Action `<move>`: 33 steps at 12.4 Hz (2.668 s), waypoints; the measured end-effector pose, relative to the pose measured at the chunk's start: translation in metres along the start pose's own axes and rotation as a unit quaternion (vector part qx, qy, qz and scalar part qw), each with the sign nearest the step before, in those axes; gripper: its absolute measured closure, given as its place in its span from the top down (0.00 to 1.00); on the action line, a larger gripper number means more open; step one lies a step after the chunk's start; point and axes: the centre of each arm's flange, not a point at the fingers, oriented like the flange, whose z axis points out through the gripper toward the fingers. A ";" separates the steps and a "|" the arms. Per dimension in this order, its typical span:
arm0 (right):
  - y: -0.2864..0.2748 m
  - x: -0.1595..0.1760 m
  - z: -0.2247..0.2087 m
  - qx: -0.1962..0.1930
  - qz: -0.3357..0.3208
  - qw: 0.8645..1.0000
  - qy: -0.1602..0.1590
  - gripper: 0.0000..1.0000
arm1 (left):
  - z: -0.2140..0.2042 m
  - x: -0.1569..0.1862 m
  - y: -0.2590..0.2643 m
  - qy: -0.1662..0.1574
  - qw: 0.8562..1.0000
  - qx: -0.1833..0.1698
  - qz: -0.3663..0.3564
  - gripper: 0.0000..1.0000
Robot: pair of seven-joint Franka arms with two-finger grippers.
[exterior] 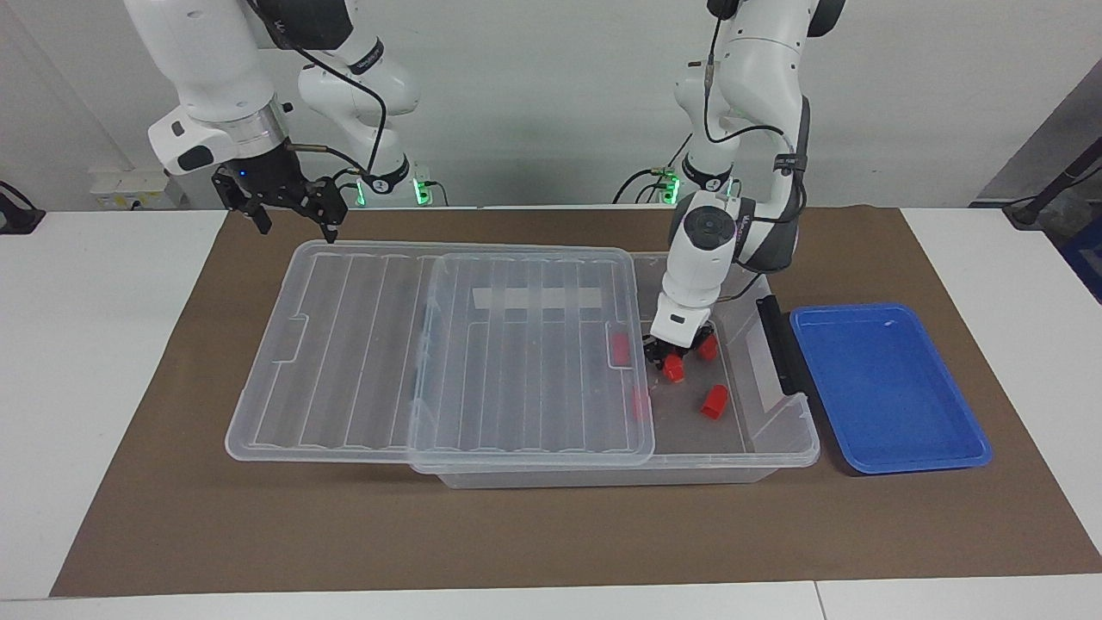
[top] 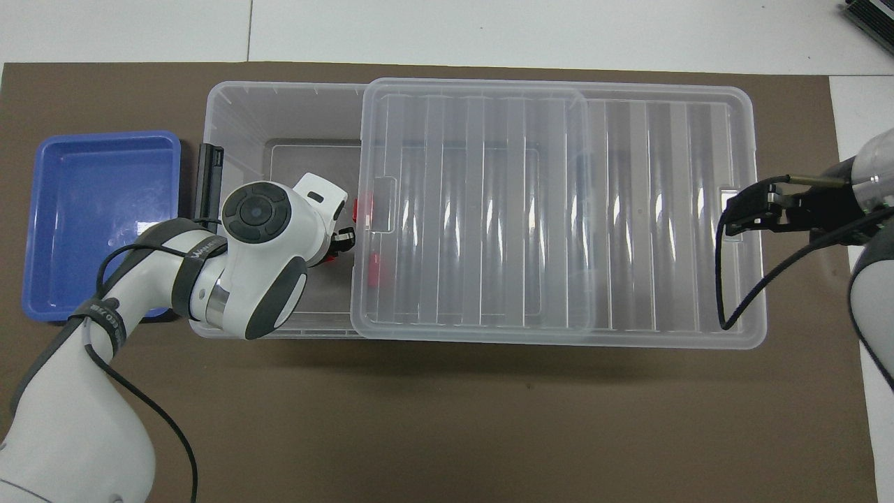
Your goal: Place red block in blue tray from box
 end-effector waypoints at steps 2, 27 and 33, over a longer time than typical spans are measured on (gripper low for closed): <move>0.000 0.000 0.000 0.000 0.001 1.000 0.000 1.00 | -0.056 0.012 -0.002 -0.012 1.000 0.018 0.001 0.34; 0.113 0.048 0.107 0.011 0.023 0.997 0.071 0.01 | -0.140 0.058 -0.352 0.025 0.988 0.022 0.151 0.34; 0.109 0.073 0.160 0.017 -0.017 0.997 0.079 0.01 | -0.015 0.078 -0.368 0.052 0.990 0.008 0.134 0.34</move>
